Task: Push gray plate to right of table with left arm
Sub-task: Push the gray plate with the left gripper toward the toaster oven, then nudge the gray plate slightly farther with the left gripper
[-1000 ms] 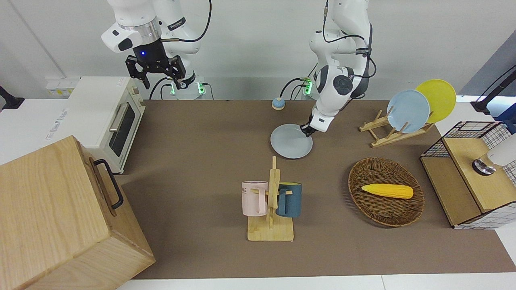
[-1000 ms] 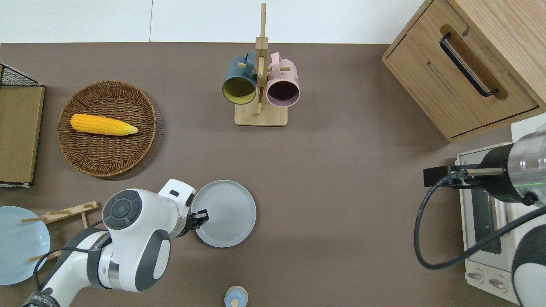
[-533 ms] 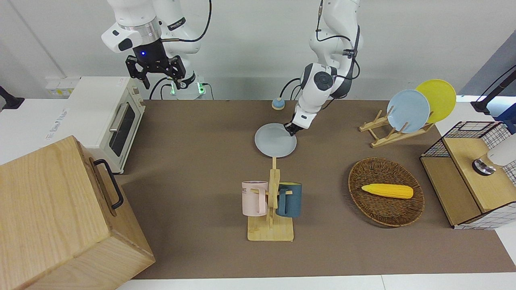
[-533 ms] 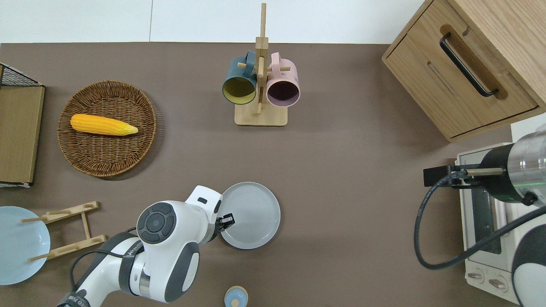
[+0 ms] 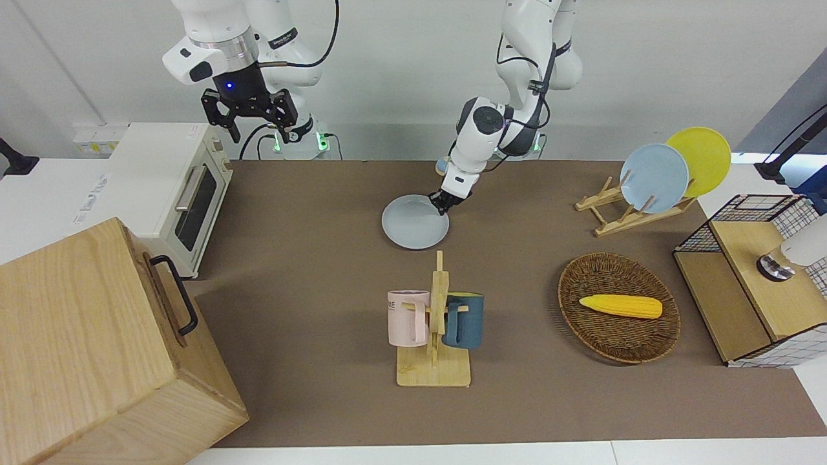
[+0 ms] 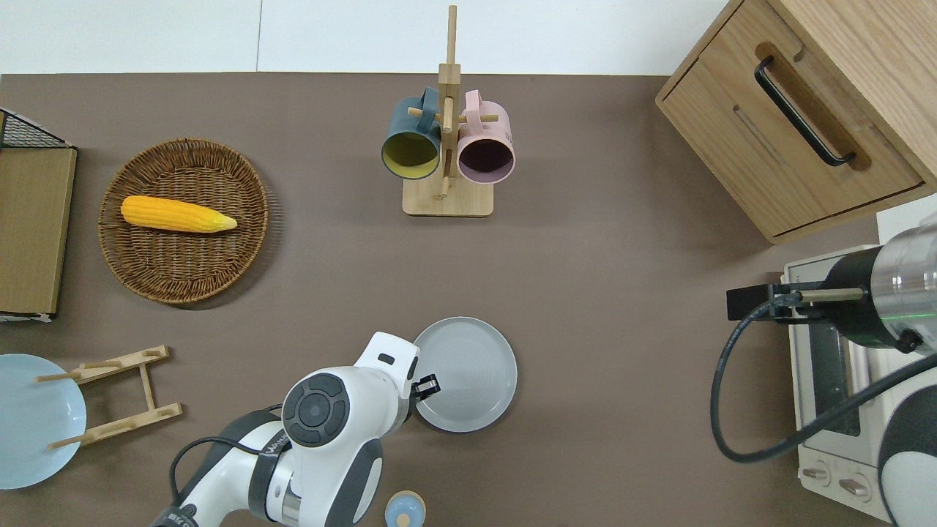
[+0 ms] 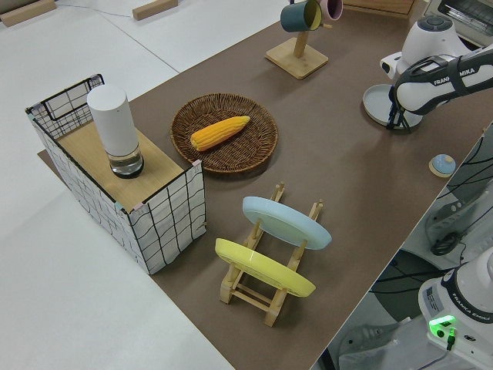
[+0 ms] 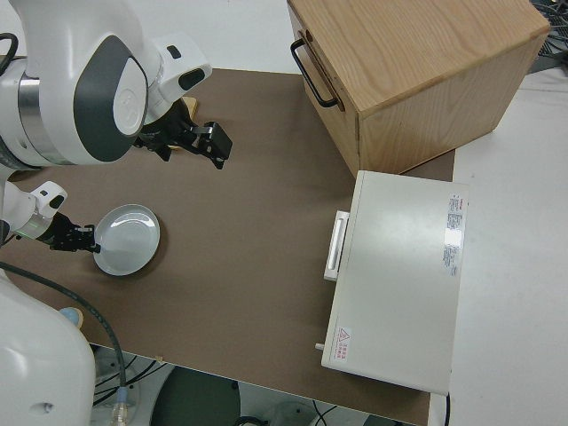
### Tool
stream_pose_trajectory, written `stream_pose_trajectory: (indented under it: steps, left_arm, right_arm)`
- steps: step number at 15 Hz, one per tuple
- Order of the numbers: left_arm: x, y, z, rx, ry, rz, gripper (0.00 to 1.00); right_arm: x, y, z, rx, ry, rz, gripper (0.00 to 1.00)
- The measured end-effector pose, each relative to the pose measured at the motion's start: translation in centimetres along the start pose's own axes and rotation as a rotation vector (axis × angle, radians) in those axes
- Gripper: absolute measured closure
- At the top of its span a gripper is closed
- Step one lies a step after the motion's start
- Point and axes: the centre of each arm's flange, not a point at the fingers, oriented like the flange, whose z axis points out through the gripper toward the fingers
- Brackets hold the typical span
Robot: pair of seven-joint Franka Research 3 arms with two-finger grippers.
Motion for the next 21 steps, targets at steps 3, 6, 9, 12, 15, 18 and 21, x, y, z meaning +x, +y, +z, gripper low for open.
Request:
stream_pose_trajectory:
  steps: [3,6,9,12,15,18,21]
  left_arm:
    - [-0.9,1.3,0.4,-0.011,-0.003,0.012,0.96]
    - [-1.3,2.5,0.7,-0.020,-0.010,0.023,0.96]
    - [-1.9,3.6,1.1,-0.043,-0.010,0.027,0.96]
    - [-2.5,4.7,1.5,-0.071,-0.004,0.029,0.96]
    - [-3.0,6.4,1.9,-0.091,-0.010,0.016,0.96]
    - [-3.2,7.4,2.2,-0.098,-0.014,0.012,0.96]
    - [-3.2,7.8,2.2,-0.101,-0.016,0.013,0.96]
  right_arm:
    - [0.0,0.0,0.0,0.000,0.000,0.000,0.00]
    - [0.0,0.0,0.0,0.000,0.000,0.000,0.00]
    - [0.0,0.0,0.0,0.000,0.000,0.000,0.00]
    - [0.0,0.0,0.0,0.000,0.000,0.000,0.00]
    - [0.0,0.0,0.0,0.000,0.000,0.000,0.00]
    - [0.0,0.0,0.0,0.000,0.000,0.000,0.00]
    - [0.0,0.0,0.0,0.000,0.000,0.000,0.00]
